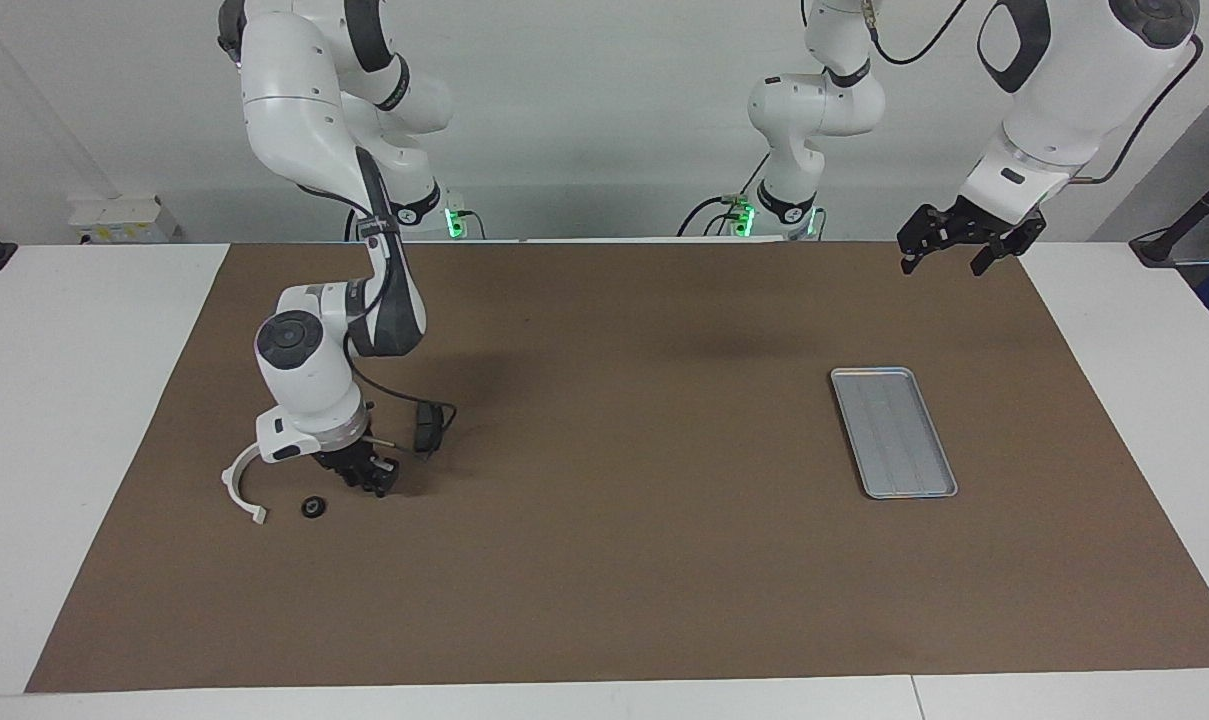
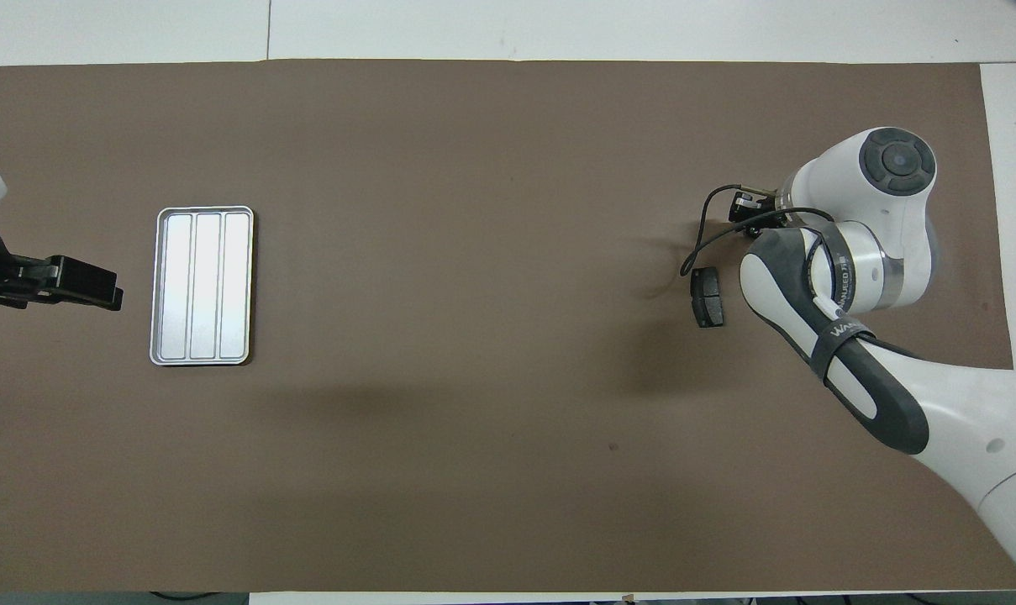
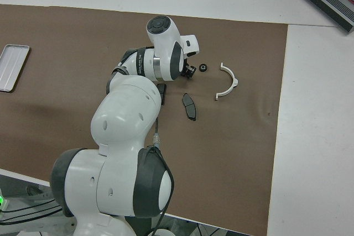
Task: Pick bearing gear from pile to tray
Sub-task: 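Lower the right gripper and grasp the small dark bearing, then carry the bearing with the right gripper toward the table center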
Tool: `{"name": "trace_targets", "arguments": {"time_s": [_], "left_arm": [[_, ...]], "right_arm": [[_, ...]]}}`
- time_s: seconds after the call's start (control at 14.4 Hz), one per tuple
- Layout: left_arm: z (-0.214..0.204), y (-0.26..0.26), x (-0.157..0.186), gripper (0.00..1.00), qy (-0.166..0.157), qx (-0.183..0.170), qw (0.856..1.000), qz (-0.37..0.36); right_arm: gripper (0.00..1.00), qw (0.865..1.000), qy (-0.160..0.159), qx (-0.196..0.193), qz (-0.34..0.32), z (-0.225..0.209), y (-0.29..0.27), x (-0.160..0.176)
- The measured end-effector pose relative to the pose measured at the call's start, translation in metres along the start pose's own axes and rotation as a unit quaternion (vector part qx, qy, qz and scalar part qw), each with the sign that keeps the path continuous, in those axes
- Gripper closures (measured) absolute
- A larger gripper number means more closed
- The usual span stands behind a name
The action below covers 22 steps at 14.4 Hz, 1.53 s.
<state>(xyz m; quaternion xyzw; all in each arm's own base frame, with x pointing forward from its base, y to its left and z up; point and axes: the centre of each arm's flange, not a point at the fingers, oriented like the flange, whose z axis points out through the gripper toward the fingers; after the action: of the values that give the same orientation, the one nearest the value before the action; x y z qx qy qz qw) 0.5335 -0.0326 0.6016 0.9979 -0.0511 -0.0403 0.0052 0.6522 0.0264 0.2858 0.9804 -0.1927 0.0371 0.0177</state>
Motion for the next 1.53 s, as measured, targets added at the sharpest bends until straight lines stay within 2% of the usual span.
{"name": "trace_targets", "arguments": {"time_s": [0.21,0.63,0.9,1.25,1.53], "left_arm": [[0.000,0.000,0.000,0.00,0.000,0.000,1.000,0.000],[0.000,0.000,0.000,0.00,0.000,0.000,1.000,0.000],[0.000,0.000,0.000,0.00,0.000,0.000,1.000,0.000],[0.000,0.000,0.000,0.00,0.000,0.000,1.000,0.000],[0.000,0.000,0.000,0.00,0.000,0.000,1.000,0.000]], "right_arm": [[0.77,1.000,0.002,0.002,-0.001,-0.002,-0.003,0.000],[0.77,1.000,-0.001,0.000,-0.002,-0.002,-0.002,0.000],[0.77,0.999,-0.024,-0.016,-0.038,-0.024,-0.002,0.008],[0.77,0.996,-0.060,-0.040,-0.053,-0.108,-0.001,0.007],[0.77,0.993,-0.072,-0.051,-0.082,-0.193,-0.033,-0.021]]}}
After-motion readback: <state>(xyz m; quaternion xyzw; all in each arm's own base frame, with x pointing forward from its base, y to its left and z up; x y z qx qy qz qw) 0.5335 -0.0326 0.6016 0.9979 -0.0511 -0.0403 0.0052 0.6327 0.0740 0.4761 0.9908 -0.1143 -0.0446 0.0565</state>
